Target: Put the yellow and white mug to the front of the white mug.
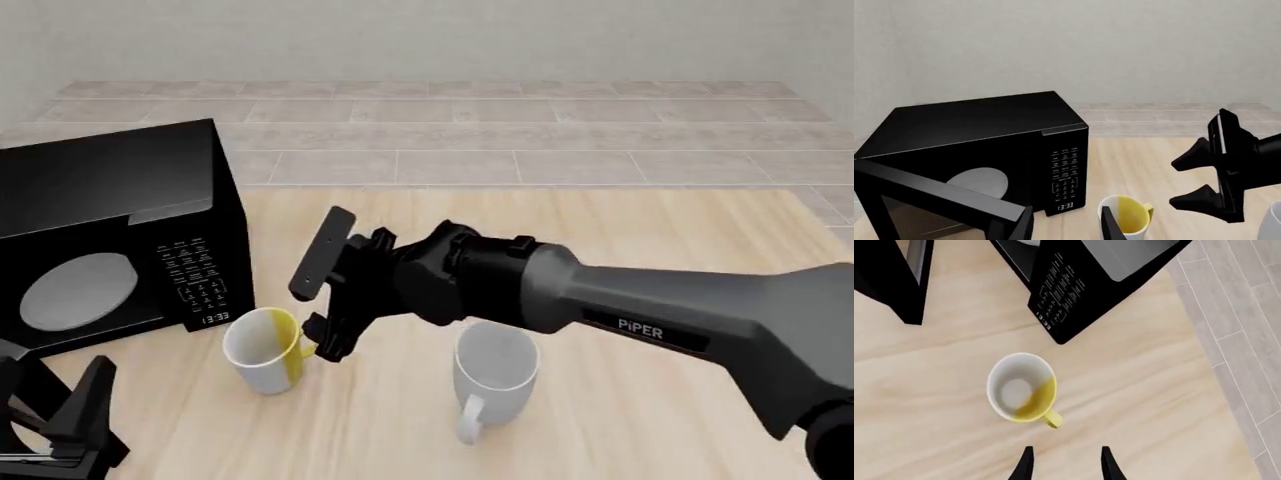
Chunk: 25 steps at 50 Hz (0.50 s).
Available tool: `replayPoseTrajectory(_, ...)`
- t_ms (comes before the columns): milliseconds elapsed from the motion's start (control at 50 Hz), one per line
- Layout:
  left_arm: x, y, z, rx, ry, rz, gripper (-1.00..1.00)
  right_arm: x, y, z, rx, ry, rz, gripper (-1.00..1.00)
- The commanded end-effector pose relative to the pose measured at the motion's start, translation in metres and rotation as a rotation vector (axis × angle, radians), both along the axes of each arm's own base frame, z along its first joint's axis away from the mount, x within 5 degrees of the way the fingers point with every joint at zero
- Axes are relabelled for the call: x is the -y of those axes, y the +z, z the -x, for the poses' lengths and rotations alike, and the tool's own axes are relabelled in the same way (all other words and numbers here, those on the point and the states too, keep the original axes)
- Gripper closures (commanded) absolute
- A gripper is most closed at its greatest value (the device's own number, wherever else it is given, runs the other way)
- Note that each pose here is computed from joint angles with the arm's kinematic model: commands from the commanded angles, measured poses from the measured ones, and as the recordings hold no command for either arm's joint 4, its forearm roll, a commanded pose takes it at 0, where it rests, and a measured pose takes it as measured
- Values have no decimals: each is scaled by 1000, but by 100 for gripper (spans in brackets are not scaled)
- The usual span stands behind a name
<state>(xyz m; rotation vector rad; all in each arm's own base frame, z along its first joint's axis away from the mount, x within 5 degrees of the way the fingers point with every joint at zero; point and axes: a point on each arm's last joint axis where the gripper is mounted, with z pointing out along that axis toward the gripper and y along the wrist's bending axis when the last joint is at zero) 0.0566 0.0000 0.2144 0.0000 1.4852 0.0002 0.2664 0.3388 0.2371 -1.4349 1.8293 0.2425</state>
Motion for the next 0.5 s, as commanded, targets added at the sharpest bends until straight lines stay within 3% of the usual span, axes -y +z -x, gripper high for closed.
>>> replayPoseTrajectory(20, 0, 0, 0, 0, 0, 0, -100, -13, -12, -2, -4, 22, 19, -100)
replayPoseTrajectory(500, 0, 0, 0, 0, 0, 0, -100, -25, -42, -7, -25, 35, 53, -100)
